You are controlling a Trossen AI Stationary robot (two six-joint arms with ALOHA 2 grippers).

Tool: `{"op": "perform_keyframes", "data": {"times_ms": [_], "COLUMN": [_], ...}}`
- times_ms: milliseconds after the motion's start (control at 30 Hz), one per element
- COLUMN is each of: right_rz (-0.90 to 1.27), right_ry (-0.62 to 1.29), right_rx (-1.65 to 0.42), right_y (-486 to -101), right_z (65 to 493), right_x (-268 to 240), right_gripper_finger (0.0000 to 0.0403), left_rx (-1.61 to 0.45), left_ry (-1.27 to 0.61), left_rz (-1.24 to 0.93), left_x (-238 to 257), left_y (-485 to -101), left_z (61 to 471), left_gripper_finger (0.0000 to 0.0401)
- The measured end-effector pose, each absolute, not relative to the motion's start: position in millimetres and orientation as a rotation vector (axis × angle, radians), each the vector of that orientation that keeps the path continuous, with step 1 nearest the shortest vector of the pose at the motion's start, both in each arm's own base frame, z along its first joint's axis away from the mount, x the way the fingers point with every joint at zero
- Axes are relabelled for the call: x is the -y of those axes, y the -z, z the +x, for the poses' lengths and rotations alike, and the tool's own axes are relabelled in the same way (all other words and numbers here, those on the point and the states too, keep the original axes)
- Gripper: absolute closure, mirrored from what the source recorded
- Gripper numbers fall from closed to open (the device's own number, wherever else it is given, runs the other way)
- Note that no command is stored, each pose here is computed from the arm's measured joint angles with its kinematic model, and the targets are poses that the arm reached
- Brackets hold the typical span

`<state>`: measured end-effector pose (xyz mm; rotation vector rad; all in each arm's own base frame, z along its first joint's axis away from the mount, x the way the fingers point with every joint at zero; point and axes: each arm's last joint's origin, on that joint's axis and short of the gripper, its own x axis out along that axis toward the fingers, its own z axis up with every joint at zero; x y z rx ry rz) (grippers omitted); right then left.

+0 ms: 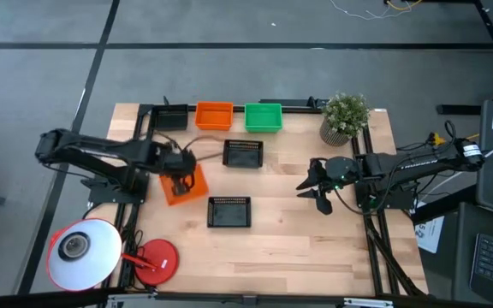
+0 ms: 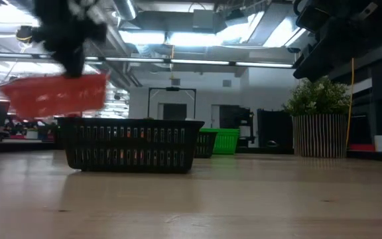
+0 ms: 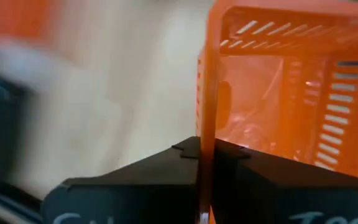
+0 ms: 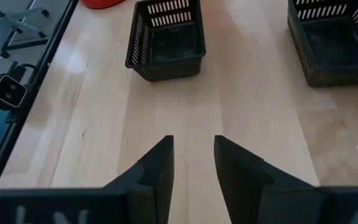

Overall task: Stack baskets by color
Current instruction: Stack the orange bin on the orange bin

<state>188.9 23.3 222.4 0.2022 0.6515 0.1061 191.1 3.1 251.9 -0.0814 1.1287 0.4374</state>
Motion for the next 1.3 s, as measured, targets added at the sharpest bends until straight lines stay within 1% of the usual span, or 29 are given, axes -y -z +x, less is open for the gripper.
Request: {"op": "perform_keyframes", "data": {"times_ms": [167, 267, 367, 433, 567, 700, 800, 967, 1100, 1300], "right_rz": [0.143, 0.112, 0.109, 0.112, 0.113, 0.113, 0.114, 0.113, 0.112, 0.111], "right_ry": [-0.127, -0.138, -0.139, -0.139, -0.138, -0.138, -0.138, -0.138, -0.138, -0.139], "right_rx": [-0.638, -0.629, -0.621, -0.621, -0.621, -0.622, -0.622, -0.623, -0.623, -0.623], "right_y": [-223.1, -223.7, -224.3, -224.3, -224.3, -224.2, -224.2, -224.2, -224.2, -224.1], "right_z": [189.5, 189.9, 190.3, 190.3, 190.3, 190.3, 190.3, 190.2, 190.2, 190.2], "right_x": [-23.4, -23.4, -23.5, -23.5, -23.5, -23.5, -23.5, -23.5, -23.5, -23.5], "right_gripper_finger": [0.0289, 0.0289, 0.0289, 0.0289, 0.0289, 0.0289, 0.0289, 0.0289, 0.0289, 0.0289], "left_rx": [-0.862, -0.718, -0.632, -0.654, -0.812, -0.973, -1.061, -1.195, -1.289, -1.327], "left_ry": [-0.575, -0.623, -0.654, -0.693, -0.768, -0.757, -0.731, -0.655, -0.599, -0.528], "left_rz": [0.159, 0.257, 0.349, 0.409, 0.447, 0.437, 0.439, 0.508, 0.502, 0.443], "left_x": [-23.4, -45.0, -72.4, -95.4, -149.7, -200.0, -226.4, -253.1, -265.8, -276.5], "left_y": [-318.1, -347.4, -368.0, -373.8, -365.2, -340.0, -320.7, -296.0, -283.2, -274.8], "left_z": [206.4, 222.2, 236.3, 244.3, 262.3, 279.4, 290.7, 304.0, 305.9, 297.4], "left_gripper_finger": [0.0401, 0.0401, 0.0401, 0.0401, 0.0401, 0.0401, 0.0401, 0.0401, 0.0401, 0.0401]}}
